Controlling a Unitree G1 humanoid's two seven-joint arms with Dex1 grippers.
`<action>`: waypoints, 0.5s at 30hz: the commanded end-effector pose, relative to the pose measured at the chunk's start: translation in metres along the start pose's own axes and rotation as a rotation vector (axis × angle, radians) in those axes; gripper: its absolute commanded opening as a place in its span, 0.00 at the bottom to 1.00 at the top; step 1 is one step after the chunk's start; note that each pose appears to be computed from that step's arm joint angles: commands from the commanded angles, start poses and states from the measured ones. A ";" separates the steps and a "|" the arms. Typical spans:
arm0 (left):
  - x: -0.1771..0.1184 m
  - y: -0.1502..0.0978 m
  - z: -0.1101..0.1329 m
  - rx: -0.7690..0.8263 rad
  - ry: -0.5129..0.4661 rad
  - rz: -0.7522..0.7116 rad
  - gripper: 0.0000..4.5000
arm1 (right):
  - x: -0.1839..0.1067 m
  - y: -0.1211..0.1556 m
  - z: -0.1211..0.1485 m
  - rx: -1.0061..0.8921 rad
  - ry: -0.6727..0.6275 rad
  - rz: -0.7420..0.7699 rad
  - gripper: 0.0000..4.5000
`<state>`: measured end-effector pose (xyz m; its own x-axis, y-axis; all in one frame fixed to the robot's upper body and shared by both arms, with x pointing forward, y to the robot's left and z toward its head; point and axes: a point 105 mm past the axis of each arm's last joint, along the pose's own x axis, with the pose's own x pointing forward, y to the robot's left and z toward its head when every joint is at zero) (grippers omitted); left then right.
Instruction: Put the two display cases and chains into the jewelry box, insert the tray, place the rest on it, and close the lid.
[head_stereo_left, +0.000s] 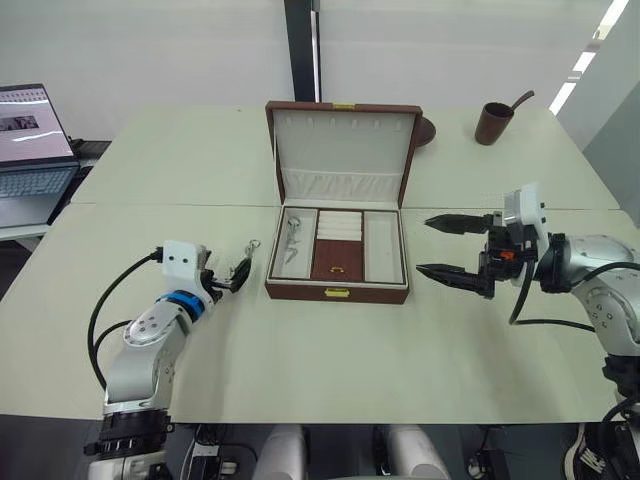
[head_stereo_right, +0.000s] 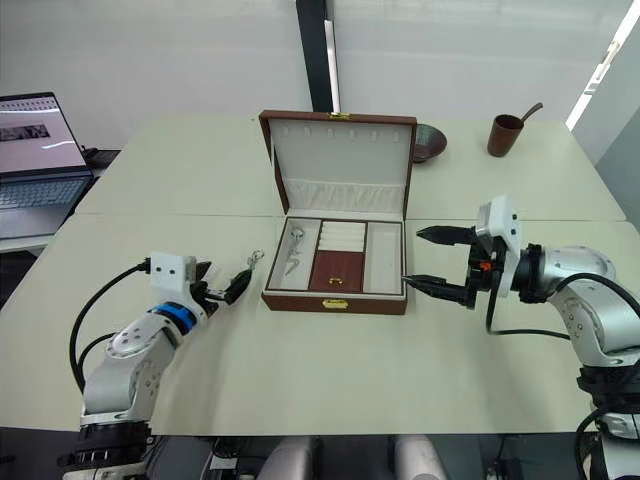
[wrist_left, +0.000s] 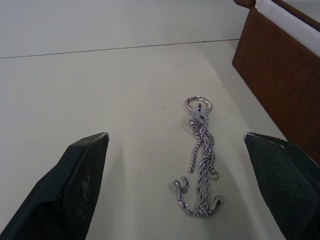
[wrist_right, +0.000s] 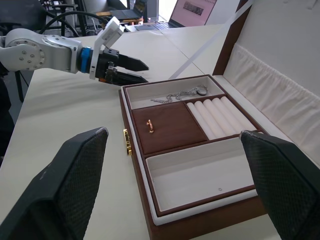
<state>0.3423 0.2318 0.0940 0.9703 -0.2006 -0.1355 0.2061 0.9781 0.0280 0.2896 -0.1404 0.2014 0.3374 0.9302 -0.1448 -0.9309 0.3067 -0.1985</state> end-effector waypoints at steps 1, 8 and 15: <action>0.009 -0.005 0.007 0.019 -0.018 -0.004 1.00 | 0.002 0.001 0.014 -0.053 -0.024 0.006 1.00; 0.028 -0.011 0.001 0.006 0.025 -0.009 1.00 | 0.003 0.001 0.018 -0.058 -0.030 0.006 1.00; 0.034 -0.014 -0.008 0.030 0.075 -0.013 1.00 | 0.003 0.004 0.021 -0.062 -0.032 0.010 1.00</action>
<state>0.3698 0.2131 0.0848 0.9598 -0.2074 -0.1894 0.2185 0.9750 0.0398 0.2897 -0.1362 0.2059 0.3402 0.9298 -0.1404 -0.9286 0.3087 -0.2056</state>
